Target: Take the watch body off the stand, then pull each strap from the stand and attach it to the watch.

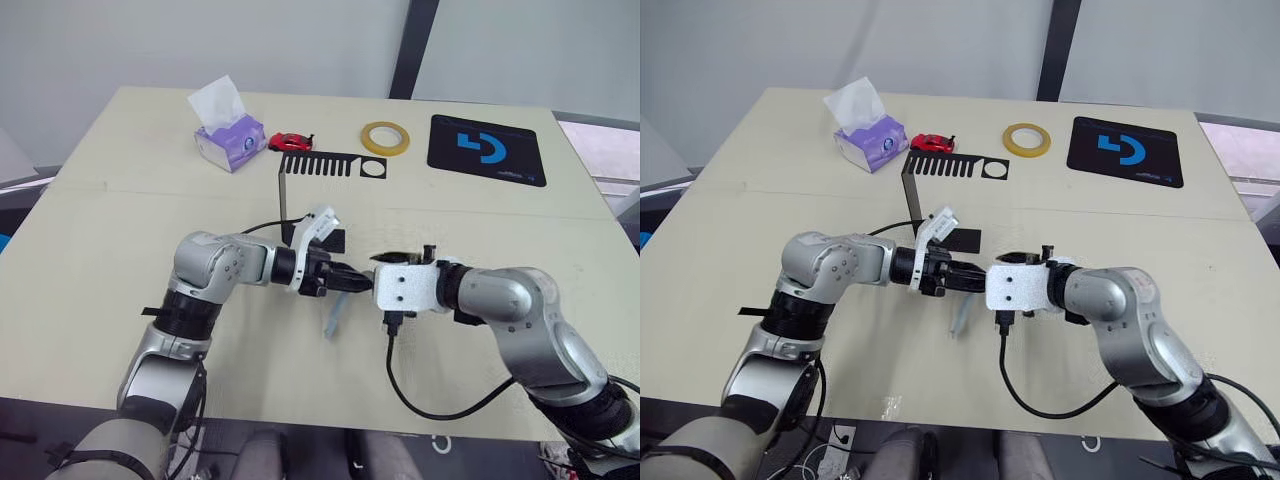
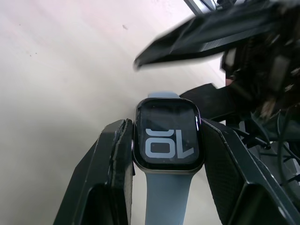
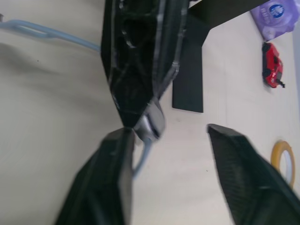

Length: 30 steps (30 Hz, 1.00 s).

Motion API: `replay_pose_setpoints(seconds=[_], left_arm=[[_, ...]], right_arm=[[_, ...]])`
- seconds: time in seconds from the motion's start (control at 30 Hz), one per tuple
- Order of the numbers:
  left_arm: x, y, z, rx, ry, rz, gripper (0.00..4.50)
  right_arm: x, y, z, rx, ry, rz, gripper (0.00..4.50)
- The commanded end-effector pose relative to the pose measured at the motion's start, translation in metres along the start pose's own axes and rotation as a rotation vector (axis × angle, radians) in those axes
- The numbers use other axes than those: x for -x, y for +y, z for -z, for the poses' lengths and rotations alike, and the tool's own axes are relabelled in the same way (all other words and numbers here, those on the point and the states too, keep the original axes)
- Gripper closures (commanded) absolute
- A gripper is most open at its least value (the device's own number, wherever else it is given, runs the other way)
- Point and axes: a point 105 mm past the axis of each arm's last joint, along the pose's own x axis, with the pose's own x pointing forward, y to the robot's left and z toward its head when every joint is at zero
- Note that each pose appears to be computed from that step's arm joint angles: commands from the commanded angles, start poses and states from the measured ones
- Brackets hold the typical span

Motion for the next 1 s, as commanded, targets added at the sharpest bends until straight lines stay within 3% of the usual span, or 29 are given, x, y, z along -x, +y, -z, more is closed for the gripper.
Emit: replay_pose_setpoints(seconds=[0.03,0.23,0.5,0.67,1.0], left_arm=[[0.005,-0.007,-0.008,-0.106,-0.007,0.028,2.76],[0.020,-0.005,-0.009,-0.332,0.029,0.052,2.76],[0.039,-0.003,0.011,-0.707,0.200,0.131,2.76],[0.040,0.000,0.027,-0.762,0.258,0.132,2.76],[0.033,0.006,0.045,-0.732,0.273,0.082,2.76]], right_arm=[[0.016,0.000,-0.007,-0.091,-0.068,-0.003,0.04],[0.051,0.000,-0.016,-0.471,-0.292,-0.052,0.04],[0.078,0.011,-0.012,-0.724,-0.407,-0.139,0.04],[0.084,0.018,-0.011,-0.744,-0.416,-0.158,0.04],[0.085,0.035,-0.007,-0.724,-0.370,-0.191,0.04]])
